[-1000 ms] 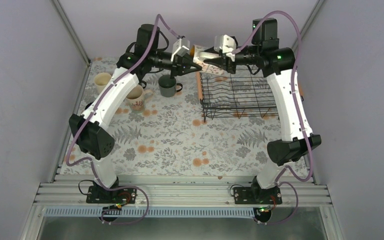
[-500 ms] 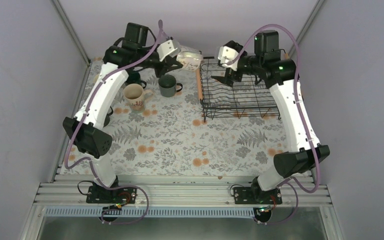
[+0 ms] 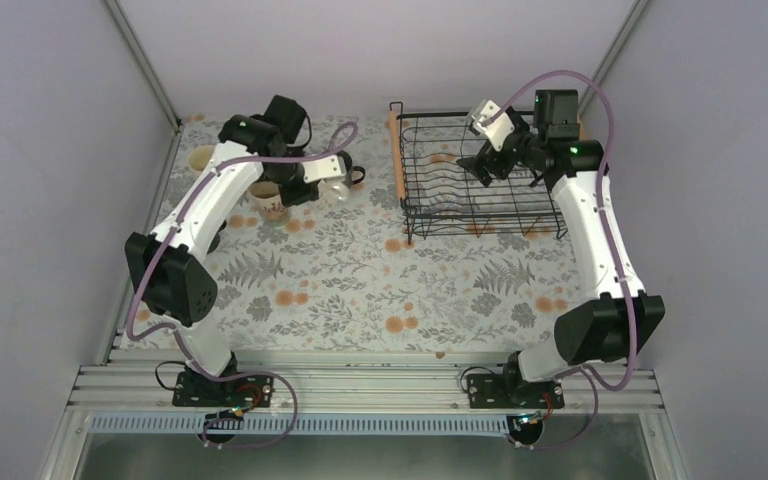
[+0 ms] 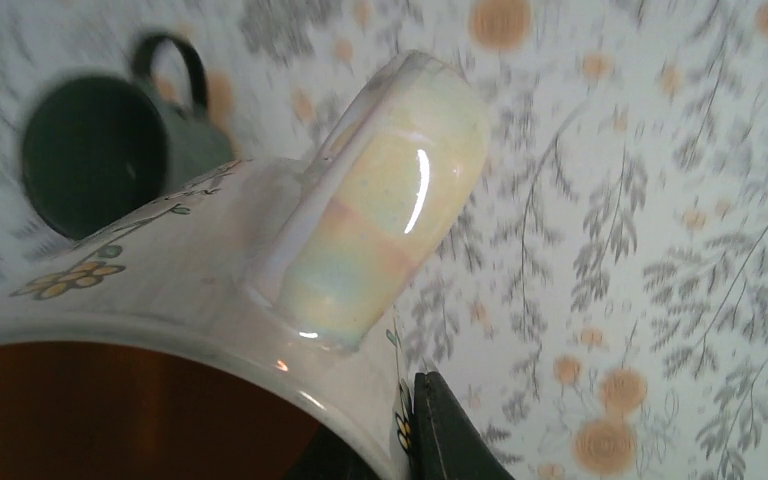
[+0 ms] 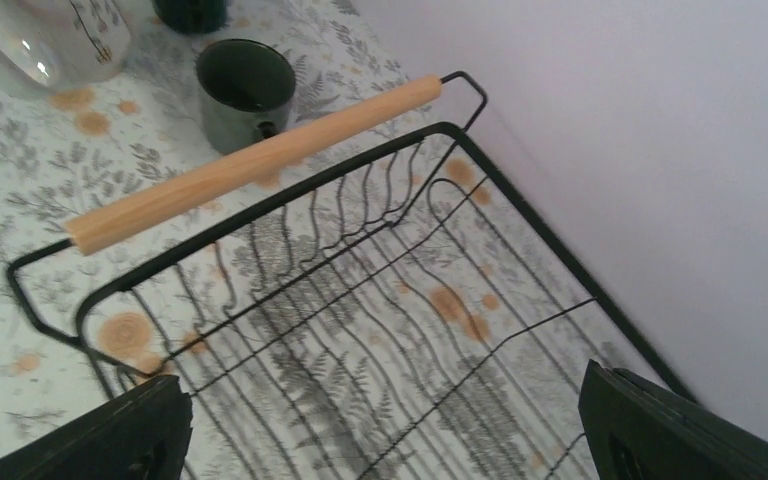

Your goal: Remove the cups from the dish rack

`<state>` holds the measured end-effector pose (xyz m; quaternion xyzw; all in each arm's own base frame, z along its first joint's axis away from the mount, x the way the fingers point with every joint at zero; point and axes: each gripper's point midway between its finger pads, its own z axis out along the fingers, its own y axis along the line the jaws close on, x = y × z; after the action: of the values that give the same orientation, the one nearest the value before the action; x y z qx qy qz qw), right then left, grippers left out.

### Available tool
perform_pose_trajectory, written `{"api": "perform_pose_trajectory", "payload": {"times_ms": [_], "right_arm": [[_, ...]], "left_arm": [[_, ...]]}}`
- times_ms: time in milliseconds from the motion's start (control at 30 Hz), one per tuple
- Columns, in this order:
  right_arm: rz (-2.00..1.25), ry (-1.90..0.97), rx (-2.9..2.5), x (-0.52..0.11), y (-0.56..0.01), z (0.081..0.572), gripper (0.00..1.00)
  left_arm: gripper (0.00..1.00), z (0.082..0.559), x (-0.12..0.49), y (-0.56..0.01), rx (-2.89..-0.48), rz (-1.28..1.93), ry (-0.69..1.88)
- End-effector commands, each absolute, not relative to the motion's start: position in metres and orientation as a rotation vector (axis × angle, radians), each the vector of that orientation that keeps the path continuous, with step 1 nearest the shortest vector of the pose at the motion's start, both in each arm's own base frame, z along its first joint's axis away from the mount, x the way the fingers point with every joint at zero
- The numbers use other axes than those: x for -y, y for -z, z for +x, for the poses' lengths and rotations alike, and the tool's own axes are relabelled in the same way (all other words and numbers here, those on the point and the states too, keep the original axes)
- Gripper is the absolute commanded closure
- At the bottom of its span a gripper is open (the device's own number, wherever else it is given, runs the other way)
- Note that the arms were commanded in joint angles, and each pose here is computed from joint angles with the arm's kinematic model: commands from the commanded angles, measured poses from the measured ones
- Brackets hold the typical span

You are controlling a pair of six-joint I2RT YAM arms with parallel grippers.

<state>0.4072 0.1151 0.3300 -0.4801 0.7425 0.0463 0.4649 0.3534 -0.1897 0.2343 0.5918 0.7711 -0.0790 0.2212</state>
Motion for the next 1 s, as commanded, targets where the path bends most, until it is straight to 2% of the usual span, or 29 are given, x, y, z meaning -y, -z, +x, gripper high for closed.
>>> {"api": "perform_pose_trajectory", "payload": {"times_ms": [0,400,733,967], "right_arm": [[-1.084,-0.209,-1.79,-0.123,-0.346,0.386,0.0],[-1.045,-0.245,-1.778,-0.123,-0.339,0.349,0.0],[-1.04,-0.208,-1.777,-0.116,-0.318,0.318,0.0],[-1.023,-0.18,-1.759,-0.112,-0.323,0.302,0.0]], "left_arm": [[0.98,0.363,0.173,-0.239,-2.075,1.64,0.024],[0.98,0.361,0.192,-0.16,-2.22,1.662,0.099],[0.98,0.363,0.199,-0.126,-2.265,1.674,0.11],[0.98,0.364,0.2,-0.111,-2.287,1.688,0.09]]}}
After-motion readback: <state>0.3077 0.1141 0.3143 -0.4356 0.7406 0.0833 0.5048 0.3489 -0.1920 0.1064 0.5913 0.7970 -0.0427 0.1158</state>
